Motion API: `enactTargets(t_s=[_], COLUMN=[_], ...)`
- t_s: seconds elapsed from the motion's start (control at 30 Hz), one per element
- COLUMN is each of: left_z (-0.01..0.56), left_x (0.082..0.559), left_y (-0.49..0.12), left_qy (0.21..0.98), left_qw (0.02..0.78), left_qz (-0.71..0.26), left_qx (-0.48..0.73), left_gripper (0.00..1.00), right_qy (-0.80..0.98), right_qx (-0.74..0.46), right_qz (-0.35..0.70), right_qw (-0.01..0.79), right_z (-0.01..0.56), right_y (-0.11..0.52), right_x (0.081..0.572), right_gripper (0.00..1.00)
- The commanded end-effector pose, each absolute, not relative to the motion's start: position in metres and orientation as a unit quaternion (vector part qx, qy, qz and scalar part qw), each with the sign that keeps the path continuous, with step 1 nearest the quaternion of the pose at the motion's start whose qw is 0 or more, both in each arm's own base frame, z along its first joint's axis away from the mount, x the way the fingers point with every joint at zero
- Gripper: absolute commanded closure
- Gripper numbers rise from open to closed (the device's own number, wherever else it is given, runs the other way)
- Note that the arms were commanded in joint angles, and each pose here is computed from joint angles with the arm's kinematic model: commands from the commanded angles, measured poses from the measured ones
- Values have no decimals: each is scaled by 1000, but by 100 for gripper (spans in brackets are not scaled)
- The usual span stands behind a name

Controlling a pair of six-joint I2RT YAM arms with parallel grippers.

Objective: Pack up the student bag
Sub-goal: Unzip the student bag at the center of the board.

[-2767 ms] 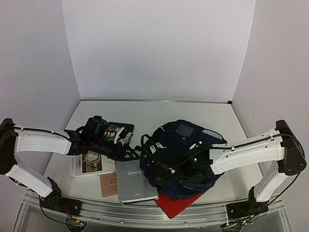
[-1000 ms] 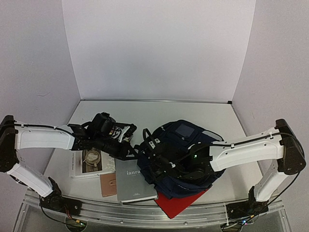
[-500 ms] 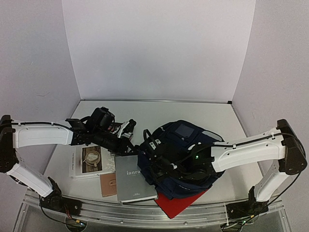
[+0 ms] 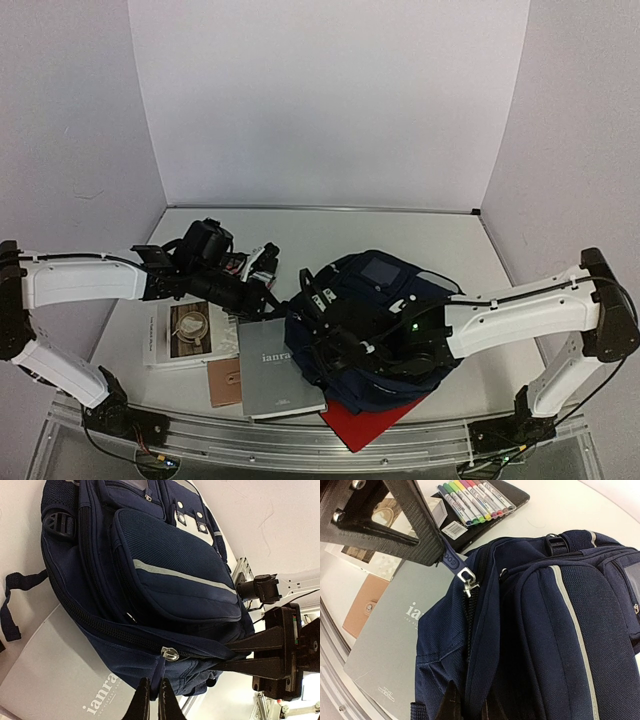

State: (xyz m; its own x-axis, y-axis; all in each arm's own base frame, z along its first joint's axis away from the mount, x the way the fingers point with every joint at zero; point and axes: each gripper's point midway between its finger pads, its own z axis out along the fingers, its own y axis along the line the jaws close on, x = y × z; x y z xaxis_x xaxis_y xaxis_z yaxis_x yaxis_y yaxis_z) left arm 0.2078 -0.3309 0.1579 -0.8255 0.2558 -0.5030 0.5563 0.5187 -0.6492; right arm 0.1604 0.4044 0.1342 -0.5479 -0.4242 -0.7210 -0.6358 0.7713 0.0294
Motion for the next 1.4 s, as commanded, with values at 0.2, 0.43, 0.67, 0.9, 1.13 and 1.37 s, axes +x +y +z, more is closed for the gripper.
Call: enactTargets(t_s=[0.2, 0.43, 0.67, 0.9, 1.13, 1.37], left_z=[127, 139, 143, 148, 162, 162], left_x=[334, 305, 236, 235, 238, 235], left_y=[-216, -266, -310, -303, -295, -289], left_qy=[923, 878, 825, 835, 839, 845], left_qw=[319, 286, 211, 237, 261, 259], left_qz=[-206, -358, -469, -444, -428, -420], left_qx=[53, 138, 233, 223, 211, 207], left_gripper=[100, 100, 100, 100, 100, 100], right_qy=[853, 864, 877, 893, 893, 888], right_qx=[-378, -339, -264, -210, -198, -232], right_qz=[172, 172, 180, 164, 155, 166], right_qw=[316, 331, 358, 364, 374, 360], right_z=[159, 164, 173, 160, 163, 162], right_y=[381, 380, 402, 420, 427, 441], right_x=[95, 103, 120, 160, 206, 219], right_gripper=[100, 82, 19, 12, 27, 41])
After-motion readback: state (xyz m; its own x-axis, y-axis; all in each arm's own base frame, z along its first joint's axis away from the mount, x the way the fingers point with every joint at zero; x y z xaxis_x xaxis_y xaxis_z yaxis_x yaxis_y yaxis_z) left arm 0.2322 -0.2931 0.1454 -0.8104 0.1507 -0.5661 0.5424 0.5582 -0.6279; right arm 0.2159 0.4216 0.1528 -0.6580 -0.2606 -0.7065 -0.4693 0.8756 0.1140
